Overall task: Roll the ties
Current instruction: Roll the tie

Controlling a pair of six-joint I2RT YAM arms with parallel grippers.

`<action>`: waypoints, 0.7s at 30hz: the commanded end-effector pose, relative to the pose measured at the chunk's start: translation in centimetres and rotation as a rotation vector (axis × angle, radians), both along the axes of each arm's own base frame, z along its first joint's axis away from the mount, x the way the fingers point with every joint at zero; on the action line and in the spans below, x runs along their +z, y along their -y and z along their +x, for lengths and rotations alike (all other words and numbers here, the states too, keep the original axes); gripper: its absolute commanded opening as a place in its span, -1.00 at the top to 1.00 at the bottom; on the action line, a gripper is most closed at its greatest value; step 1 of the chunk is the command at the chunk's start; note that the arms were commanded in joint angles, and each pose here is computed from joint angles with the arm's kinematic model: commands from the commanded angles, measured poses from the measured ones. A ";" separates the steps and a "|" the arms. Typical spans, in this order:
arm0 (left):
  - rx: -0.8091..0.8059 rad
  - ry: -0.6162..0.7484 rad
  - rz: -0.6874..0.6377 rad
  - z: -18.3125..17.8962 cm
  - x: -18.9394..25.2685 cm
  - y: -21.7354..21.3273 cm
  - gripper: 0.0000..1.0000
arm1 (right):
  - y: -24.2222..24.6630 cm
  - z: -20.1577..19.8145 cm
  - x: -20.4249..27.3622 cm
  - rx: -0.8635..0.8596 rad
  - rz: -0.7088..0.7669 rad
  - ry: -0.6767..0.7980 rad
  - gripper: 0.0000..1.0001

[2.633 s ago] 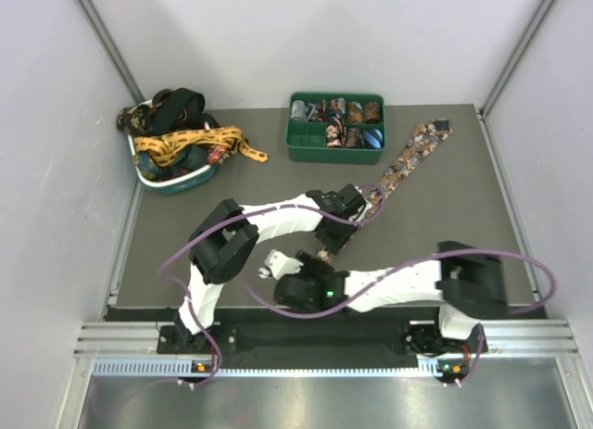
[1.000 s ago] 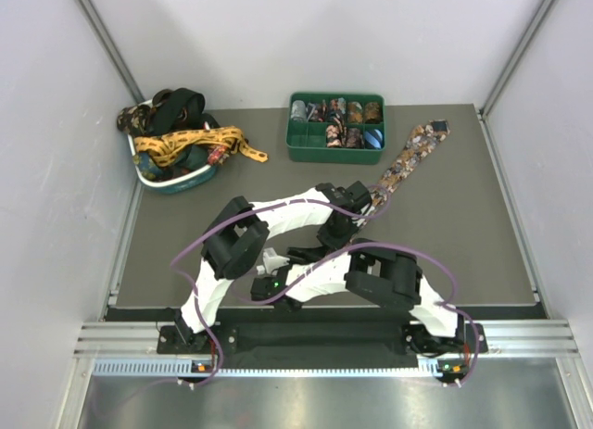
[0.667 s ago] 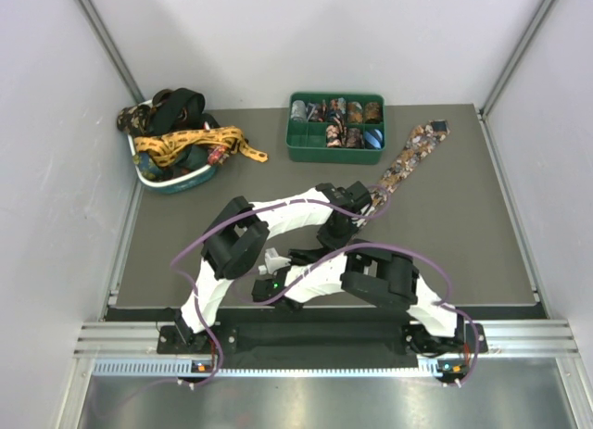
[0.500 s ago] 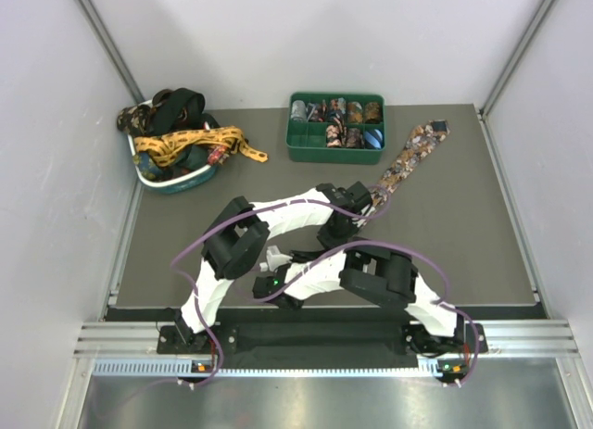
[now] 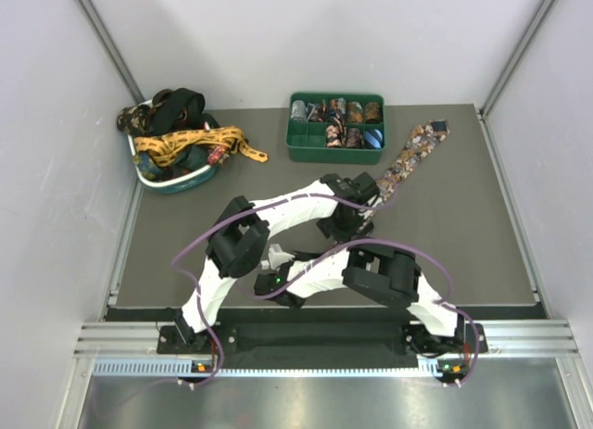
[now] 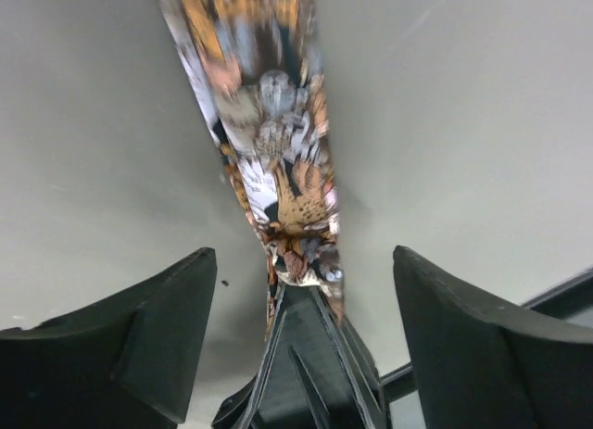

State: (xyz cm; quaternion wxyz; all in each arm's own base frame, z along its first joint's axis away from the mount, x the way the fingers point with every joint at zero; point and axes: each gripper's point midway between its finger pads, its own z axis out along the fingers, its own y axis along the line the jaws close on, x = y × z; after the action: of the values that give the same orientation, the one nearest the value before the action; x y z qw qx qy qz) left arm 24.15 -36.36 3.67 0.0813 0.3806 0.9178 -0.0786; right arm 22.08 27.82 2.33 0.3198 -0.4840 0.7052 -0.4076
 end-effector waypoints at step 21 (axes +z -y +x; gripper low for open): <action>0.587 0.316 -0.519 11.6 14.0 -11.8 -0.75 | -4.4 -0.1 2.6 0.171 0.592 -0.276 1.00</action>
State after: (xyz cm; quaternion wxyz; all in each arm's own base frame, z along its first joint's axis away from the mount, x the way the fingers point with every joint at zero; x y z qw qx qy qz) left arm 35.03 -23.92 15.64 0.2992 0.0935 0.9328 -0.1778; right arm 21.47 29.40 3.05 0.3497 -0.4893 0.7792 -0.1765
